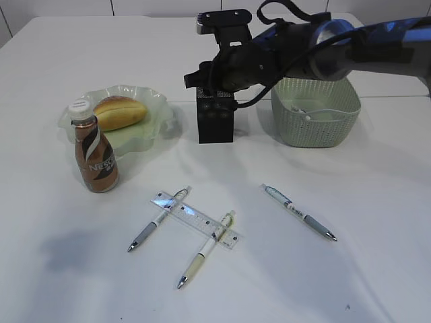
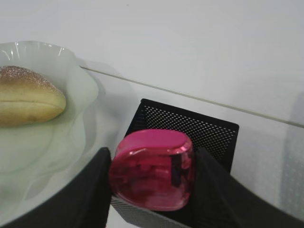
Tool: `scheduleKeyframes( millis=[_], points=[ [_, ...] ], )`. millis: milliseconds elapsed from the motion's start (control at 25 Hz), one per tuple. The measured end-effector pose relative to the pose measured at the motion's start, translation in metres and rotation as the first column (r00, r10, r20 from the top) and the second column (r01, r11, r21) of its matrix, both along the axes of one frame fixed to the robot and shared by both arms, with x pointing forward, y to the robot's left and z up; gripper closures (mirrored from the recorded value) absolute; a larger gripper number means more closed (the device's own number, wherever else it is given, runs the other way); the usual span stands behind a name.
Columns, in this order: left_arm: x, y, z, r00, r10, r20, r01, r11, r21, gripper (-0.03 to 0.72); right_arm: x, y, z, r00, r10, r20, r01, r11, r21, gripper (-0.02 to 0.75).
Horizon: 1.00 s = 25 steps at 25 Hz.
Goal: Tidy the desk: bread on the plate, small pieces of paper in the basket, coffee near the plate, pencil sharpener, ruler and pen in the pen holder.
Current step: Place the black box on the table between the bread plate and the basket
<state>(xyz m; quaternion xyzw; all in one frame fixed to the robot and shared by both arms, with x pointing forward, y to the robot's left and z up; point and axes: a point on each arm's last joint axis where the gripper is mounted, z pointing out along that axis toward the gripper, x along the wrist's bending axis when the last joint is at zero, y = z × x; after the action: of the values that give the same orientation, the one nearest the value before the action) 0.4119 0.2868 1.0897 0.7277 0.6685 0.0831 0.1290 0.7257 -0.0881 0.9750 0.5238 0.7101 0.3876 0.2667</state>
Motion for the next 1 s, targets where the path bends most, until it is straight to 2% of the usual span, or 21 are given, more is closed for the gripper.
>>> scheduleKeyframes(
  millis=[760,1000],
  points=[
    [0.0,0.0,0.0,1.0,0.0,0.0,0.0,1.0,0.0,0.294,0.0034,-0.0048,-0.0057,1.0,-0.008,-0.004,0.008,1.0,-0.003,0.363],
    [0.0,0.0,0.0,1.0,0.001,0.0,-0.001,1.0,0.0,0.294,0.0035,-0.0047,-0.0055,1.0,-0.008,-0.002,0.008,1.0,-0.002,0.33]
  ],
)
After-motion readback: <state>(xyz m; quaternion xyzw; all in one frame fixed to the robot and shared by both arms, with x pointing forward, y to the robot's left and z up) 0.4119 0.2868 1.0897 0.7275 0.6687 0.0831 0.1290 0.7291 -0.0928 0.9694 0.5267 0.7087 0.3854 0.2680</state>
